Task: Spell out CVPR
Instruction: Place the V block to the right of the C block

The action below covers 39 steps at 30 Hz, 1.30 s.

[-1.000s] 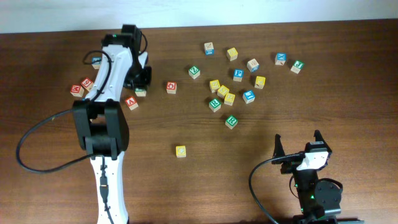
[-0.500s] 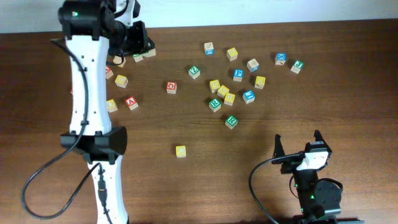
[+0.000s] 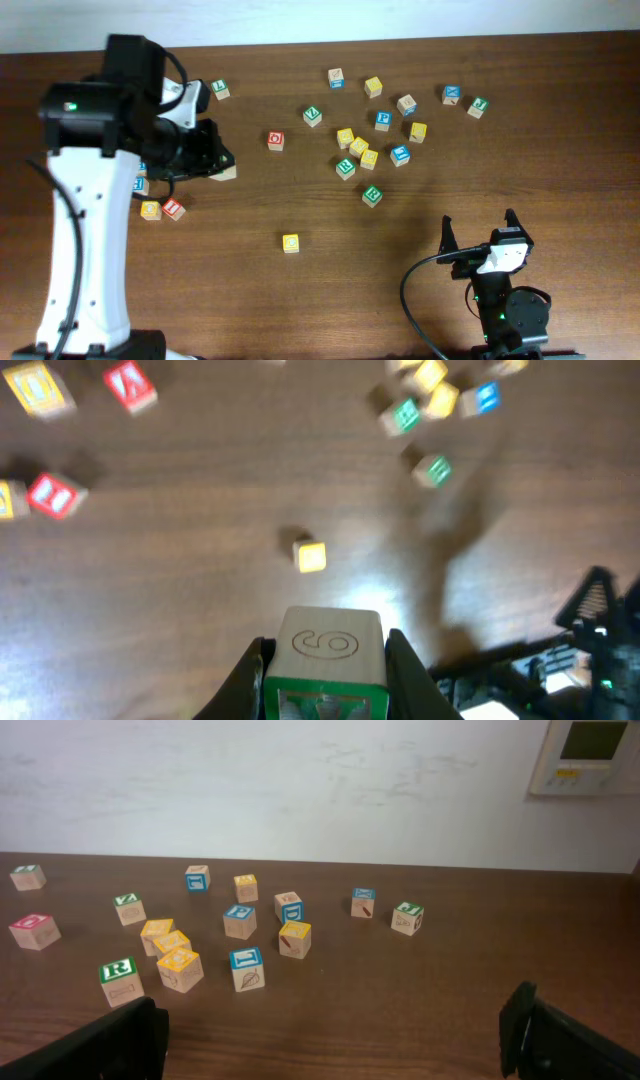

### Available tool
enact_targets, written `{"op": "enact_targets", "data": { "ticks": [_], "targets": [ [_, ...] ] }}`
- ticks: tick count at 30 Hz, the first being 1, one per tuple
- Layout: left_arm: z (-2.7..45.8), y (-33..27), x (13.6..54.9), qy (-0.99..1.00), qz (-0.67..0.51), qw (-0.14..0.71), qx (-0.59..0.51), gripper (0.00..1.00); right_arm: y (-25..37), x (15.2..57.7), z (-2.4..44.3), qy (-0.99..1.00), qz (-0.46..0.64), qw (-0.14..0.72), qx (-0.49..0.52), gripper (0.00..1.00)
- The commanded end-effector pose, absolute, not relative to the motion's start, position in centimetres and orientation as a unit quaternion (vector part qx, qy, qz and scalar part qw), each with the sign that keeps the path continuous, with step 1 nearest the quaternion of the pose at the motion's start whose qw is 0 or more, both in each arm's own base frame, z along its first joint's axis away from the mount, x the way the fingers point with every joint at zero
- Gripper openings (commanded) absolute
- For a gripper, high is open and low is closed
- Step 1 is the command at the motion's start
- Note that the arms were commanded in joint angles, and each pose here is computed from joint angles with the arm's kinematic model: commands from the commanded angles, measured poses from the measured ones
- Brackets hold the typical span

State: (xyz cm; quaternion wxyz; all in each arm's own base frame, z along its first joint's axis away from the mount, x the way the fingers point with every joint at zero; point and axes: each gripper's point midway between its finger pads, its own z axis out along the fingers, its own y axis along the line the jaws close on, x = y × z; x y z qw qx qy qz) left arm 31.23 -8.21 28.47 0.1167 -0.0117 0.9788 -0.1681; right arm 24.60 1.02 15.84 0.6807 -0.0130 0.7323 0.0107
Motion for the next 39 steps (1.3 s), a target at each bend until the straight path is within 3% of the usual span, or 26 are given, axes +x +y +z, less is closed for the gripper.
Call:
{"op": "enact_targets", "data": {
  "ticks": [1, 10, 17, 25, 30, 39],
  "targets": [
    [23.7, -10.7, 31.2, 0.980, -0.186, 0.073, -0.007, 0.14, 0.6, 24.6, 15.6, 0.734, 0.005, 0.679, -0.005, 0.98],
    [10.9, -20.3, 29.9, 0.976, -0.211, 0.054, -0.003, 0.14, 0.6, 24.6, 15.6, 0.734, 0.005, 0.679, -0.005, 0.98],
    [8.8, -25.6, 28.0, 0.972, -0.212, 0.076, 0.059, 0.14, 0.6, 24.6, 15.6, 0.734, 0.005, 0.679, -0.005, 0.98],
    [6.7, -26.1, 26.4, 0.986, -0.111, 0.113, 0.051, 0.15, 0.6, 24.6, 15.6, 0.734, 0.005, 0.679, -0.005, 0.98],
    [2.2, -27.0, 24.9, 0.994, -0.078, 0.069, 0.037, 0.15, 0.6, 24.6, 15.6, 0.734, 0.005, 0.679, -0.005, 0.98],
    [-0.3, -23.9, 26.9, 0.995, 0.011, 0.102, -0.007, 0.18, 0.6, 24.6, 15.6, 0.734, 0.005, 0.679, -0.005, 0.98]
  ]
}}
